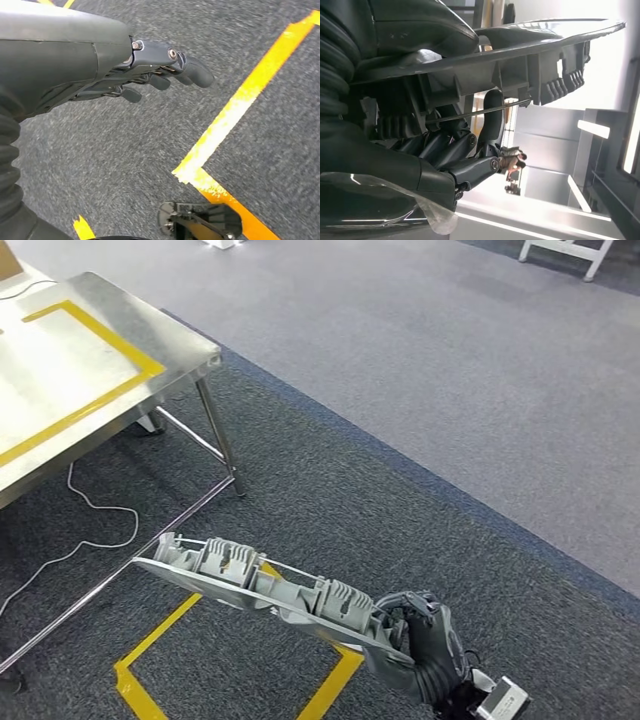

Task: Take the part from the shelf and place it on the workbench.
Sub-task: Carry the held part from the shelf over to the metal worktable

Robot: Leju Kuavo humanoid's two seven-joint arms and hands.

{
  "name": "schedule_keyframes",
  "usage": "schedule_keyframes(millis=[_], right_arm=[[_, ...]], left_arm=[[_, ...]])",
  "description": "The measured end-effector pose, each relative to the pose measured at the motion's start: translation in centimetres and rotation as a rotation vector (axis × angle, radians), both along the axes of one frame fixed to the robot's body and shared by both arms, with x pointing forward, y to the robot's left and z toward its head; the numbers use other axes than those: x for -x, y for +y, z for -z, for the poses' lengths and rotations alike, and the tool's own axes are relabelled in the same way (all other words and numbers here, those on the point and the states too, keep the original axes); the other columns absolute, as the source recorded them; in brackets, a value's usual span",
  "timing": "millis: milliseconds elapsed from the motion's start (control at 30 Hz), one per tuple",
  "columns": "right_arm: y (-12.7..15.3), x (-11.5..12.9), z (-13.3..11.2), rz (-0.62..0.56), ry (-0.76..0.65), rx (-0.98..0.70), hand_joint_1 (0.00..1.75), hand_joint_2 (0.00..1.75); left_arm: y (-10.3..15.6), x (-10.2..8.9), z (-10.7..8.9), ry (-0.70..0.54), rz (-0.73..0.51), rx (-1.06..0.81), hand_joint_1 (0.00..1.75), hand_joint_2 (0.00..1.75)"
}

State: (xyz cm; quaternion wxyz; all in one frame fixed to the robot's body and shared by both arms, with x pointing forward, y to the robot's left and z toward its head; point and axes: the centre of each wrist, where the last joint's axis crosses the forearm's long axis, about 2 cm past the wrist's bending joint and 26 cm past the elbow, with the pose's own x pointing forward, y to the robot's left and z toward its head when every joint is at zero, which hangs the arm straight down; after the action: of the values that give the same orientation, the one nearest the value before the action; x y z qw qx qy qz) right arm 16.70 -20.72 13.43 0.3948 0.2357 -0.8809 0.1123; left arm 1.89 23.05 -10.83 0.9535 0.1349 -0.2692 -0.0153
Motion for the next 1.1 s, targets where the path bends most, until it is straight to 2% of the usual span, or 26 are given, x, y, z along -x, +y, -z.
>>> schedule_keyframes(millis=[433, 1100], right_arm=[[-0.1, -0.1, -0.3, -0.040, 0.013, -0.079, 1.75, 1.75], [-1.0, -0.1, -0.7, 0.012, 0.002, -0.092, 1.75, 1.75]], left_arm=[[-0.4, 0.3, 0.0, 0.006, 0.036, -0.002, 0.00, 1.75], [-0.6, 0.3, -0.1, 0.009, 0.028, 0.001, 0.00, 1.75]])
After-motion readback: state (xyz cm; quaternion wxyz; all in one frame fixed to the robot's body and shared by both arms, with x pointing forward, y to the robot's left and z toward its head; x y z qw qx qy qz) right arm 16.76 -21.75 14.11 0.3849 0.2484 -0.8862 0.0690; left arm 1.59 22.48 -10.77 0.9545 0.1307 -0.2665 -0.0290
